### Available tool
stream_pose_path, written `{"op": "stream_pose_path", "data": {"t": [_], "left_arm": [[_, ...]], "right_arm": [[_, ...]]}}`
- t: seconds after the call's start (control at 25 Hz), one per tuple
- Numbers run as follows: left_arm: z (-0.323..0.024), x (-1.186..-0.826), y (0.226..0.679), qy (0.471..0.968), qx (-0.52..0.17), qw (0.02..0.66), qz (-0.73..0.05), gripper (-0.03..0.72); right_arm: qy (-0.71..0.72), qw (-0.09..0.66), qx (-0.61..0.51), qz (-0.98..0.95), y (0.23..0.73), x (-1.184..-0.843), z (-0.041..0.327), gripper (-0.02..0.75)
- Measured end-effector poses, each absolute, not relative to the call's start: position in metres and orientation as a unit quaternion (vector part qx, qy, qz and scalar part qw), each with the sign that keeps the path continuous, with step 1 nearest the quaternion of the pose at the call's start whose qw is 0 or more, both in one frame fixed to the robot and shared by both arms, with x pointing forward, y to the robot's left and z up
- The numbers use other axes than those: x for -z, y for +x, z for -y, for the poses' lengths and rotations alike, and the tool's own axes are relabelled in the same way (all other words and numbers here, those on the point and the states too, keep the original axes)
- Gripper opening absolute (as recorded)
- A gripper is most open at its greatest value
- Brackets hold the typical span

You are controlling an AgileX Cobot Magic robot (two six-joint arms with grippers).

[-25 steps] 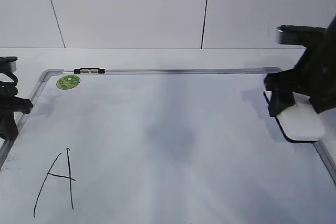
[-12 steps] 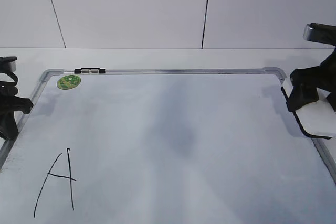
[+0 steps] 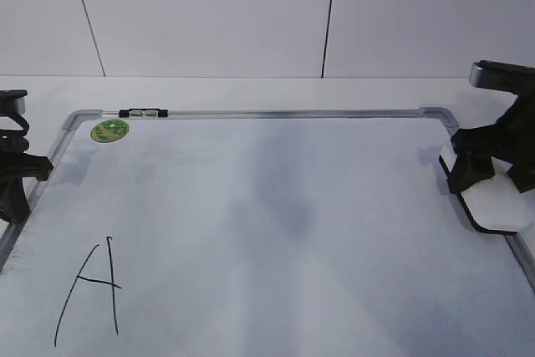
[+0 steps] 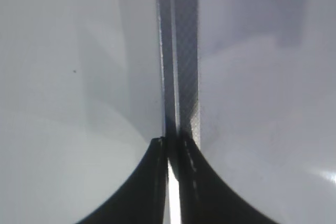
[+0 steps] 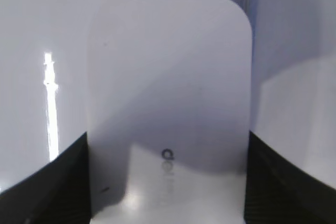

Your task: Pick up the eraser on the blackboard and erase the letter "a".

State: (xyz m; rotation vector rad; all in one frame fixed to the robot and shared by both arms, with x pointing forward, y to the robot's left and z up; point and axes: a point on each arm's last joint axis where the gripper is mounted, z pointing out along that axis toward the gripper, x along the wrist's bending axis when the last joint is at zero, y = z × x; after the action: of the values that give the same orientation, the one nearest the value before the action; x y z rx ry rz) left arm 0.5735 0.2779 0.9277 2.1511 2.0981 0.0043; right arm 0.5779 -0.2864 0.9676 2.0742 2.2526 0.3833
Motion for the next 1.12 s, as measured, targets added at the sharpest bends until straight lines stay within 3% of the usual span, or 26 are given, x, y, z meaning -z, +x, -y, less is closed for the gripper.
{"op": "stream_pose_path", "data": {"t": [0.32,1.12], "left_arm": [[-0.278,-0.928,0.574,0.714,-0.001,0.068,-0.697,0.023],[-0.278,-0.928,0.574,0.714,-0.001,0.068,-0.697,0.024]], "right_arm": [[0.673,0.011,-0.109,-0.732,0.582,-0.951,0.286,0.545],[0.659,0.014,-0.107,-0.744,0.582,-0.951,0.281,0.545]]}}
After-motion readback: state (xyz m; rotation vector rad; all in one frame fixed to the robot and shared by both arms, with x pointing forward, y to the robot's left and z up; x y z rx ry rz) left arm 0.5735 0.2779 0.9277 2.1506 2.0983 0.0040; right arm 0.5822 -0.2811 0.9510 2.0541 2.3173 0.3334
